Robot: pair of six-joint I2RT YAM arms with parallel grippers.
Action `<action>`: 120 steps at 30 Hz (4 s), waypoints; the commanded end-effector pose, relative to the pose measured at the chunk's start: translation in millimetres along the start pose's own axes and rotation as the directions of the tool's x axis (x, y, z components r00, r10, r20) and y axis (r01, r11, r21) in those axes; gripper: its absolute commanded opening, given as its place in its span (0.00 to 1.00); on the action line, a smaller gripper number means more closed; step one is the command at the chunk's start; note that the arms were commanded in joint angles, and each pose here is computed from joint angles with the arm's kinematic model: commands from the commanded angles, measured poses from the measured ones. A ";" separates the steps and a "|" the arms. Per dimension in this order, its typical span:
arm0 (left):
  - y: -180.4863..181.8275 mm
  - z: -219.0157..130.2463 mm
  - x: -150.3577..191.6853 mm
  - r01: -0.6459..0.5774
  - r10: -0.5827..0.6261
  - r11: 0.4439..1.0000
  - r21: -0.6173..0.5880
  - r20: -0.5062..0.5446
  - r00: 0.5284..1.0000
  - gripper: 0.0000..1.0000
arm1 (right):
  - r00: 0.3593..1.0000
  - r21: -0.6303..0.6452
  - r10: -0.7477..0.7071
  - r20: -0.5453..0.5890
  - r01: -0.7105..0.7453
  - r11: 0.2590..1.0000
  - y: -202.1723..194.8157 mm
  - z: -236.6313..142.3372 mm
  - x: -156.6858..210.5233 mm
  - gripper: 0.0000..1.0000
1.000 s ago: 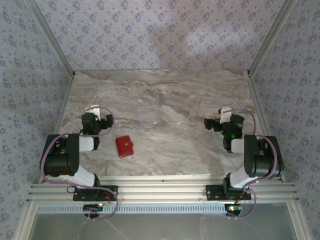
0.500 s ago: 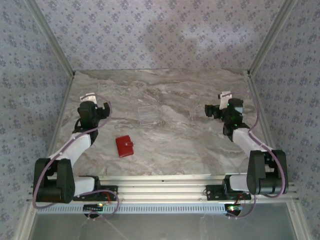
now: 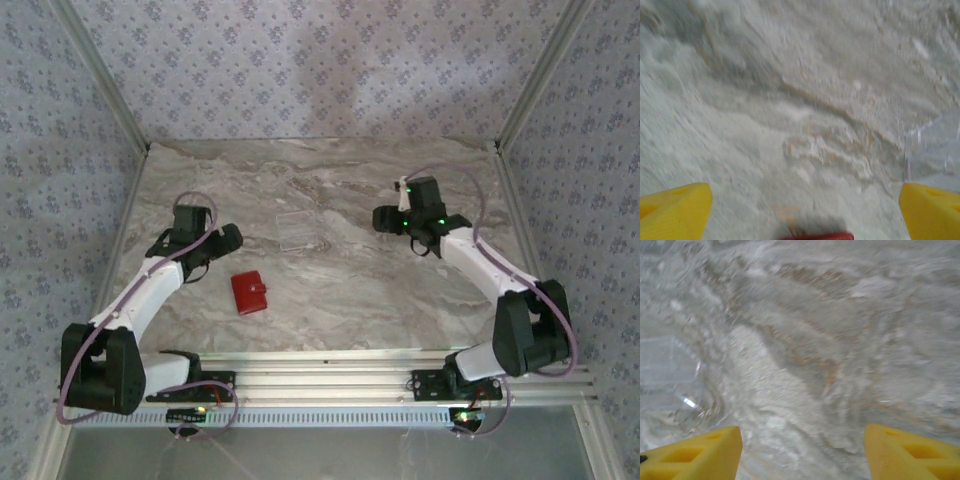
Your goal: Take the credit cards out of the card holder
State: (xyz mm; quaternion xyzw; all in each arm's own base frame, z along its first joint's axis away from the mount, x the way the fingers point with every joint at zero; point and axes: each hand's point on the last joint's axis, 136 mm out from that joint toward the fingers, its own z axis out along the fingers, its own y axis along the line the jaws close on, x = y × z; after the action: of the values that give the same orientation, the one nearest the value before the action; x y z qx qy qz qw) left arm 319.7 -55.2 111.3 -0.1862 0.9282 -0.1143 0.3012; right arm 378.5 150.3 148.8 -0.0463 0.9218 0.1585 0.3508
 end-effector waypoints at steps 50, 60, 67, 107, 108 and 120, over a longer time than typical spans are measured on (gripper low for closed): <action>-9.4 -2.1 105.3 -0.135 0.099 0.987 -0.082 -0.341 0.935 0.98 | 0.966 0.118 -0.029 -0.256 0.061 0.991 83.2 111.4 -0.2 0.12; -18.8 14.7 122.0 -0.210 0.138 0.969 -0.128 -0.423 0.896 0.98 | 0.968 0.218 0.069 -0.240 -0.016 0.976 40.9 94.3 9.8 0.11; -21.0 19.5 129.8 -0.231 0.148 0.963 -0.138 -0.444 0.884 0.94 | 0.971 0.211 0.087 -0.222 -0.039 0.977 42.5 90.7 6.2 0.19; -118.6 6.0 124.9 -0.234 0.234 0.971 0.054 -0.423 0.875 0.85 | 0.793 -0.308 -0.597 -0.122 0.542 0.782 137.2 -7.8 46.7 0.45; -116.0 6.0 121.4 -0.199 0.209 0.978 0.066 -0.417 0.885 0.82 | 0.766 -0.335 -0.634 -0.105 0.573 0.748 144.3 -8.1 52.1 0.45; -95.8 18.5 125.2 0.222 -0.060 0.947 0.233 -0.548 0.834 0.49 | 0.371 -0.568 -0.926 0.077 0.779 0.265 183.3 11.3 139.4 0.43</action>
State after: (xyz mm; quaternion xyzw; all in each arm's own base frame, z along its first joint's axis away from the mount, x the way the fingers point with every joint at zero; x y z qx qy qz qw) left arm 257.3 -183.0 49.0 -0.1628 0.9550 -0.2436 0.0466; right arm 255.3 325.2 110.5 -0.5950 0.7474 0.1730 0.2397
